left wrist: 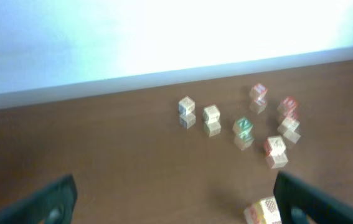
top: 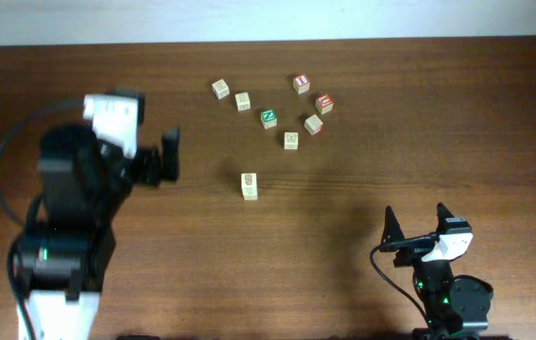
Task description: Rotate 3 blocks
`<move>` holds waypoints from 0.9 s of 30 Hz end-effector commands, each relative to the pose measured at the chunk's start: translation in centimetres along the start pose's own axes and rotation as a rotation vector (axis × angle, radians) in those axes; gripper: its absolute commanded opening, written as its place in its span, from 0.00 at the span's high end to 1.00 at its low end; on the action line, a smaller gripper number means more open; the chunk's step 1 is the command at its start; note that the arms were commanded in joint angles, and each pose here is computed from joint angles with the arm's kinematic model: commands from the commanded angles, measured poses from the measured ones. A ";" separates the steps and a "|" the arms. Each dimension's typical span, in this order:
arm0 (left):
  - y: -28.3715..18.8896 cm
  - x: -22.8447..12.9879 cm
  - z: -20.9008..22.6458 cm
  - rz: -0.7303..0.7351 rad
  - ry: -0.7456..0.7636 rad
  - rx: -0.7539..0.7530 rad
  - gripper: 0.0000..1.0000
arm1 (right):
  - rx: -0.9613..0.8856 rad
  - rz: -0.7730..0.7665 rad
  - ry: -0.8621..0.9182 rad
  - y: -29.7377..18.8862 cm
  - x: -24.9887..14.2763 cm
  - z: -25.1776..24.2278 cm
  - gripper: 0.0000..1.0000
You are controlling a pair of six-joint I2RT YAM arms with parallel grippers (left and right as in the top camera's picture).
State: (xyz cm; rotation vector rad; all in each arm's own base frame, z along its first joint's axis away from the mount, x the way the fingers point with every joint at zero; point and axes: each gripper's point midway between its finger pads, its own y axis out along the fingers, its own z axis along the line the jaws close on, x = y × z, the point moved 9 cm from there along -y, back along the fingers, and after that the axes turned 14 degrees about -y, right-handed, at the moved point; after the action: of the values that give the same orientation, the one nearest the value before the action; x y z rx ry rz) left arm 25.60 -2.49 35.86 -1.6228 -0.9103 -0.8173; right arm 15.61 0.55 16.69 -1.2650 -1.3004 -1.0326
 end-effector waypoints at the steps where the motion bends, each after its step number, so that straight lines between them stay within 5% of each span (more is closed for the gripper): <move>1: -2.2 -6.8 3.0 -0.206 0.071 0.002 0.01 | -0.014 0.003 0.001 0.0 -0.3 -0.1 0.02; 6: -2.2 -15.6 4.5 -0.498 0.330 0.042 0.01 | -0.014 0.003 0.001 0.0 -0.3 -0.1 0.02; 10: -0.8 -20.3 5.5 -0.470 0.454 0.087 0.01 | -0.014 0.003 0.001 0.0 -0.3 -0.1 0.02; 27: -0.4 -21.1 5.7 -0.411 0.419 0.091 0.01 | -0.014 0.003 0.001 0.0 -0.3 -0.1 0.02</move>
State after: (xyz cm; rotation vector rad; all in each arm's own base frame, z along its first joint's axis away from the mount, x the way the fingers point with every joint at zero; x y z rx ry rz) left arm 15.63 -0.26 16.64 -1.1483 -0.9706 -1.3236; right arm 15.61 0.51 16.69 -1.2705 -1.3007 -1.0338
